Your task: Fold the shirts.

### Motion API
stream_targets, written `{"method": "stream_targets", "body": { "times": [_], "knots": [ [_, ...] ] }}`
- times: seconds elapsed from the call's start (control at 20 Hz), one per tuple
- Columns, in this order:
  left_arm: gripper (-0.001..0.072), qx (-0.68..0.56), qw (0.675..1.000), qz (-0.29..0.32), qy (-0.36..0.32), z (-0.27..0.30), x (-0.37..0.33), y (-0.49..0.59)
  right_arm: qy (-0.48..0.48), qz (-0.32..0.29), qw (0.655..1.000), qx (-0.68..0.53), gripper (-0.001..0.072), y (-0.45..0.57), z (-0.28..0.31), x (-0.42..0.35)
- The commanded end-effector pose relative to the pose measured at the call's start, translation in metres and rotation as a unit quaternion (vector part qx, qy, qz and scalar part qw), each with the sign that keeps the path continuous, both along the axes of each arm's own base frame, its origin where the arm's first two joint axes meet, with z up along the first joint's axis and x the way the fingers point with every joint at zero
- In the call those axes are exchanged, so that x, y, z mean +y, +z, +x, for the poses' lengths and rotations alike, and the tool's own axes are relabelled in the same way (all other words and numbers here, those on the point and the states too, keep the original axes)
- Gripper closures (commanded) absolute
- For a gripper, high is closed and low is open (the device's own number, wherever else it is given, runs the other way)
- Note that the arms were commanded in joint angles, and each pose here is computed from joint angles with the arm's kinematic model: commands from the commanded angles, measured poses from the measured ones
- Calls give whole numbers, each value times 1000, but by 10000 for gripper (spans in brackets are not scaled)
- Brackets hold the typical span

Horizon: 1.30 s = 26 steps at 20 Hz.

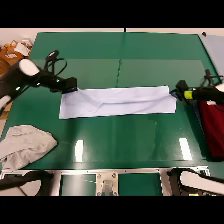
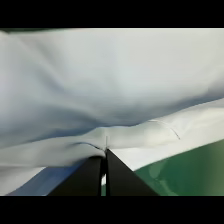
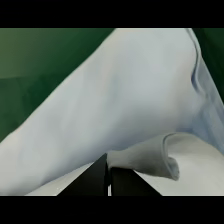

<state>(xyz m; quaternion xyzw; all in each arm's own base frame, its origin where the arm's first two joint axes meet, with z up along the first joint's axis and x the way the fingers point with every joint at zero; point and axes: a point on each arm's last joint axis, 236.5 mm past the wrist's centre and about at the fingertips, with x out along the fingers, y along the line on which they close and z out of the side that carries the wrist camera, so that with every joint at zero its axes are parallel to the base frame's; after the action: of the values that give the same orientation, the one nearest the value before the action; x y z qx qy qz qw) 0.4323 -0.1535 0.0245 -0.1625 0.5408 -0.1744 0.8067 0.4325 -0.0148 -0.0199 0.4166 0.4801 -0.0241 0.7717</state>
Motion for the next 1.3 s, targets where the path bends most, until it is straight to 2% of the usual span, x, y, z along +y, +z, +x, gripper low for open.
{"method": "stream_targets", "body": {
  "times": [0.0, 0.05, 0.1, 0.2, 0.35, 0.6, 0.65, 0.75, 0.8, 0.95, 1.1, 1.15, 1.2, 1.25],
  "knots": [
    [646, -8, 1000, 10, 15, 60, 0, -41, -22, 2, 1000, -9, 582, -45, 72, 0],
    [283, -2, 1000, 16, 12, 64, 1, -50, -13, 1, 1000, -12, 358, -48, 87, -1],
    [4, 6, 999, 32, 13, 65, 8, -55, 14, -4, 1000, -22, 209, -43, 96, -3],
    [-1, 51, 997, 51, 11, 49, 28, -54, 76, -28, 995, -52, 195, -11, 104, -21],
    [0, 168, 984, 54, -8, -2, 58, -52, 91, -48, 993, -55, 196, 28, 91, -80],
    [2, 201, 979, 33, 13, -13, 66, -46, 124, 1, 992, 15, 195, -16, 35, -107],
    [49, 197, 980, 22, 11, -11, 59, -44, 142, 14, 989, 28, 195, -30, 26, -101],
    [569, 188, 982, 14, -4, -10, 50, -42, 177, 48, 982, 49, 195, -55, 11, -80],
    [682, 188, 982, 15, -8, -10, 49, -42, 194, 65, 977, 56, 195, -64, 7, -69],
    [682, 184, 983, 10, -6, -8, 47, -41, 233, 115, 963, 76, 195, -85, 0, -32],
    [683, 181, 983, -7, -6, -6, 40, -37, 265, 125, 952, 89, 212, -96, -3, -6],
    [683, 177, 984, -15, -5, -4, 37, -35, 282, 124, 948, 83, 342, -93, -3, -1],
    [683, 174, 984, -23, -4, -3, 33, -33, 292, 123, 945, 80, 689, -88, -2, 2],
    [683, 168, 985, -31, -9, -1, 27, -31, 299, 121, 944, 74, 700, -80, 1, 2]
  ]
}}
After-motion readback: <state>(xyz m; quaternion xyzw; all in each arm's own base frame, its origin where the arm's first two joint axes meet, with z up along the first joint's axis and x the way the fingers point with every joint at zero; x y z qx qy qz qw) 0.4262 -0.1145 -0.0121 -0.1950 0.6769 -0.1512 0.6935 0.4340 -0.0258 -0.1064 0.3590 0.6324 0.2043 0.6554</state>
